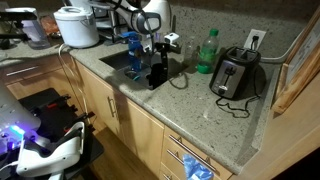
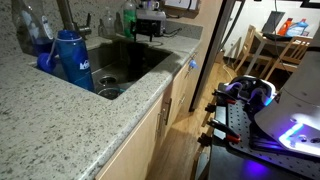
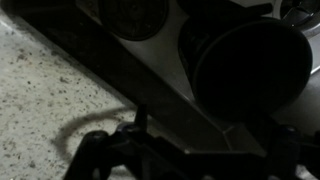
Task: Put the cup in the sink
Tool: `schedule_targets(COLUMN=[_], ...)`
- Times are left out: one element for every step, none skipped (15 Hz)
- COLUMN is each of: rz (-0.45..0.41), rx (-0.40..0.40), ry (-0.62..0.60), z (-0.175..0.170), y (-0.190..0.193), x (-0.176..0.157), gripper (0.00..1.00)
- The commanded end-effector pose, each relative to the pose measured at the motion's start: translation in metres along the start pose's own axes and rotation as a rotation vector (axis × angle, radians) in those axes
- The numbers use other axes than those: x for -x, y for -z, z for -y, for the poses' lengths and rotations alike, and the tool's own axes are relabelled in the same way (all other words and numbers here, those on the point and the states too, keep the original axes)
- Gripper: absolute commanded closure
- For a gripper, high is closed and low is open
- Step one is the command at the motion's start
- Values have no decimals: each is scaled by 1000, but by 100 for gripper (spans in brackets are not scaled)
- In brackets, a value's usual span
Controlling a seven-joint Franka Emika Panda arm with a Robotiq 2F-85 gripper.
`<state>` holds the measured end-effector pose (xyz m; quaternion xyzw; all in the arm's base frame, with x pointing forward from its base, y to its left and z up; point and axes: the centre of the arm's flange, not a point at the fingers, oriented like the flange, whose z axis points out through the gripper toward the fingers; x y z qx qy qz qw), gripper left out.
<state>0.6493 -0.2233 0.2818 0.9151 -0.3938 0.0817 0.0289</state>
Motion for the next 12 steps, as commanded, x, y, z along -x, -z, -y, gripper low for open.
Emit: schedule_targets(rz=[-4, -10, -13, -14, -12, -11, -11, -9, -6, -30, -28, -27], rx=[-31, -41, -47, -58, -63, -68, -72, -75, -79, -61, -65, -67], ry=[-10, -15, -21, -27, -30, -28, -25, -27, -28, -40, -39, -36], z=[-22, -29, -34, -40, -46, -52, -58, -63, -68, -52, -56, -59], y=[58, 72, 85, 98, 109, 120, 129, 136, 144, 126, 134, 138], x=[4, 4, 4, 4, 5, 6, 7, 8, 10, -8, -6, -4], gripper=[0, 0, 0, 0, 0, 0, 0, 0, 0, 0, 0, 0])
